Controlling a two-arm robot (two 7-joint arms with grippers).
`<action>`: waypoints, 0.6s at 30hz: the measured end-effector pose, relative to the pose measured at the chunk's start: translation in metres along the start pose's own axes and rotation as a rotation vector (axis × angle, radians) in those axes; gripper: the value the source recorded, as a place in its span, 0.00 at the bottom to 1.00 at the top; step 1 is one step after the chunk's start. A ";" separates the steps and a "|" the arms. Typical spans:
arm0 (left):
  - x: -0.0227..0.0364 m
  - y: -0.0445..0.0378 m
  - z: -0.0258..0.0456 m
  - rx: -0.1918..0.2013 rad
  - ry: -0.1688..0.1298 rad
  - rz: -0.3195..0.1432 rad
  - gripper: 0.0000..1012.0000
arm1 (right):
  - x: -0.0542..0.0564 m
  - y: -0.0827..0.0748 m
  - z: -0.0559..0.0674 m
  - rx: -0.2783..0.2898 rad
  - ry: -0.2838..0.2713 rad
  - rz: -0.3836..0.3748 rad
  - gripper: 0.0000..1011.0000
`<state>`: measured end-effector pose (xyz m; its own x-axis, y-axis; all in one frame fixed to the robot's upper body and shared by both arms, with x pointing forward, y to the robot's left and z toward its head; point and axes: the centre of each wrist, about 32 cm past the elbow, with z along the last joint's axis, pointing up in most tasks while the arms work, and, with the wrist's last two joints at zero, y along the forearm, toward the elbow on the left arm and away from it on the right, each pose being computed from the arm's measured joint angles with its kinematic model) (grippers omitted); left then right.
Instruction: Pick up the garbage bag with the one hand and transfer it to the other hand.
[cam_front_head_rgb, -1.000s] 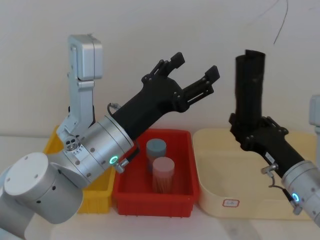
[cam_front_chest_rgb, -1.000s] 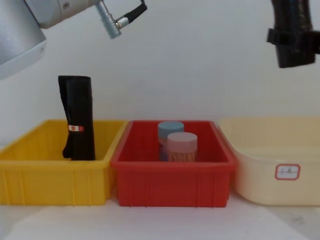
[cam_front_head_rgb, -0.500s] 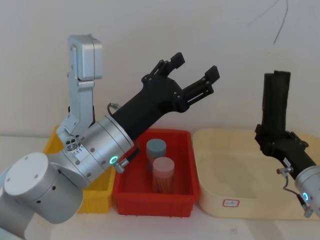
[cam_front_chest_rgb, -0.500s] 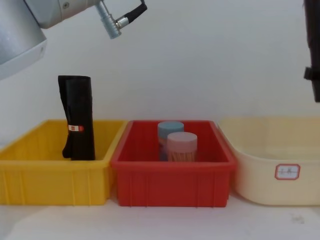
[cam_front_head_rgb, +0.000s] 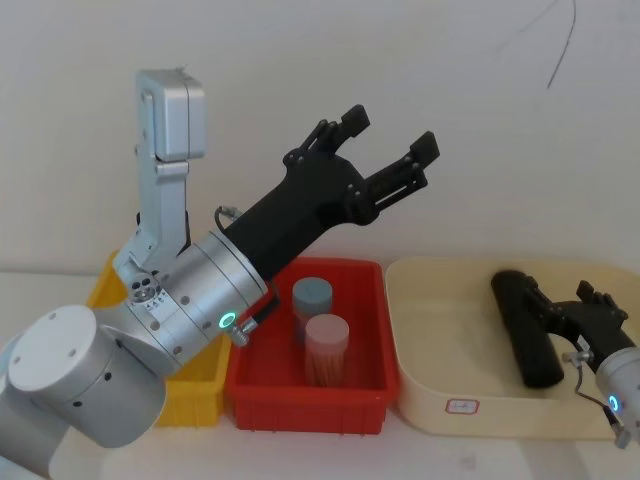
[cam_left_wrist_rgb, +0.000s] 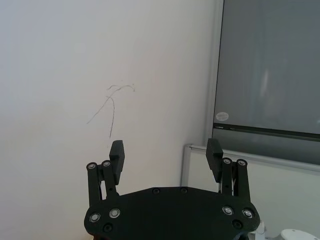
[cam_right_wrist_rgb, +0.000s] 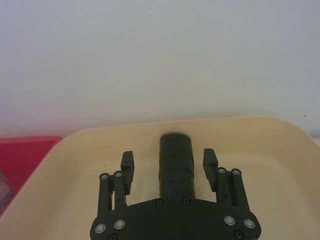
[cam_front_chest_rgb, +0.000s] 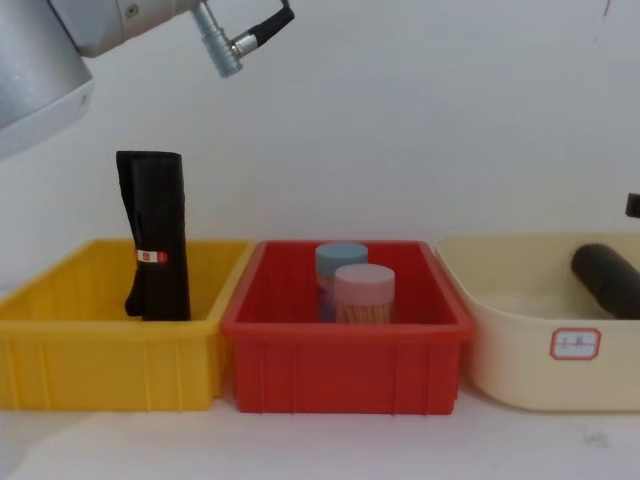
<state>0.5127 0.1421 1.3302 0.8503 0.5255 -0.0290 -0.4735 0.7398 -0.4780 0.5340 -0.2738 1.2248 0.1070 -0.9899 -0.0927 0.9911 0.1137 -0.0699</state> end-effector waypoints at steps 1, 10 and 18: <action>0.0000 0.0000 0.0000 0.000 0.000 0.000 0.99 | 0.001 0.001 -0.001 -0.004 -0.001 -0.005 0.82; 0.0000 0.0000 0.0000 0.000 0.000 0.000 0.99 | 0.002 0.001 -0.002 -0.002 -0.010 -0.015 0.99; 0.0000 0.0000 0.0000 0.000 0.000 0.000 0.99 | -0.001 -0.003 0.004 0.021 -0.013 0.014 0.99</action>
<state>0.5127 0.1421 1.3302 0.8503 0.5255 -0.0290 -0.4735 0.7398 -0.4780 0.5310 -0.2731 1.2286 0.1218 -0.9893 -0.0804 0.9909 0.1259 -0.0481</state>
